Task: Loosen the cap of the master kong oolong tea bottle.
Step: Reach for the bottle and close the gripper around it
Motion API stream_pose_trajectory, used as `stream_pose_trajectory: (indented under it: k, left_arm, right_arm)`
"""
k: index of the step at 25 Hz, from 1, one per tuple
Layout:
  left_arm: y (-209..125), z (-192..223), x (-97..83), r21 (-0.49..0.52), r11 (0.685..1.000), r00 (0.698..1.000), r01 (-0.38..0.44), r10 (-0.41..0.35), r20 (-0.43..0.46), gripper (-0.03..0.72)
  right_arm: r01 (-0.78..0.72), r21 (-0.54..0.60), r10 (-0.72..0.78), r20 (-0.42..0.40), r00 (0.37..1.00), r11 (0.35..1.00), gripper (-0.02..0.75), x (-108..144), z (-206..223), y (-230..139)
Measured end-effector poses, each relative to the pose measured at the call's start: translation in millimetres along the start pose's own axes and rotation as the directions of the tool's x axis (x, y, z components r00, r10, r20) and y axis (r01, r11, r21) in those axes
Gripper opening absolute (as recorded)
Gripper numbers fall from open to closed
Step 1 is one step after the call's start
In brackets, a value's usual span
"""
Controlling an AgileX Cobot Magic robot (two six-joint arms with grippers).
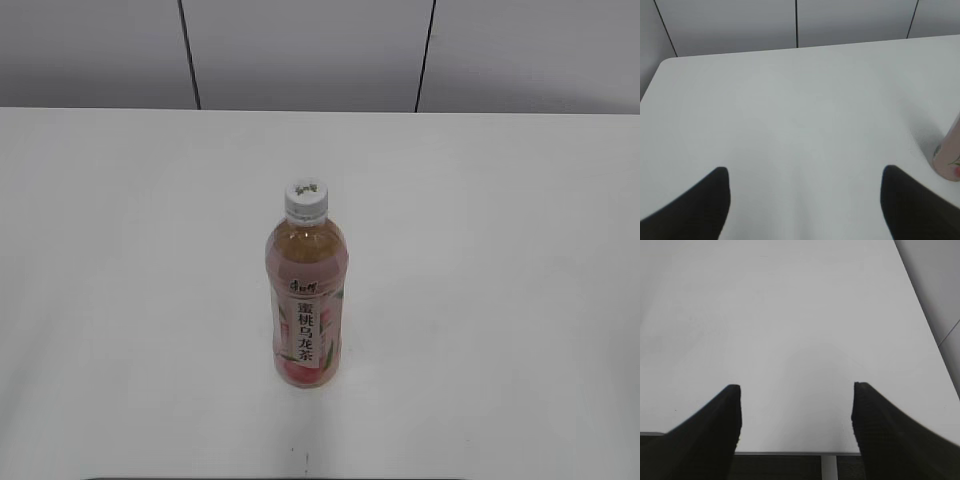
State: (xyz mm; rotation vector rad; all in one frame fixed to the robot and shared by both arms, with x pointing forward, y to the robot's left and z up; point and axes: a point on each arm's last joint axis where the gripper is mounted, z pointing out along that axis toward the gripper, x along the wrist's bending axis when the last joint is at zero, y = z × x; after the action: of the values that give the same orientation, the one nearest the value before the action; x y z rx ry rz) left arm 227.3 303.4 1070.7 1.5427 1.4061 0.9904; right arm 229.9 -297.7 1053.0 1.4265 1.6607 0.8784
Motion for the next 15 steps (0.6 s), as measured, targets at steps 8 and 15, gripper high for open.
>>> stream_pose_trajectory:
  k: [8,15]
  left_arm:
    - [0.0,0.0,0.0,0.0,1.0,1.0,0.0,0.0,0.0,0.559]
    - [0.0,0.0,0.0,0.0,1.0,1.0,0.0,0.0,0.0,0.559]
  right_arm:
    - [0.0,0.0,0.0,0.0,1.0,1.0,0.524,0.0,0.0,0.0]
    - [0.001,0.0,-0.001,0.0,1.0,1.0,0.524,0.0,0.0,0.0]
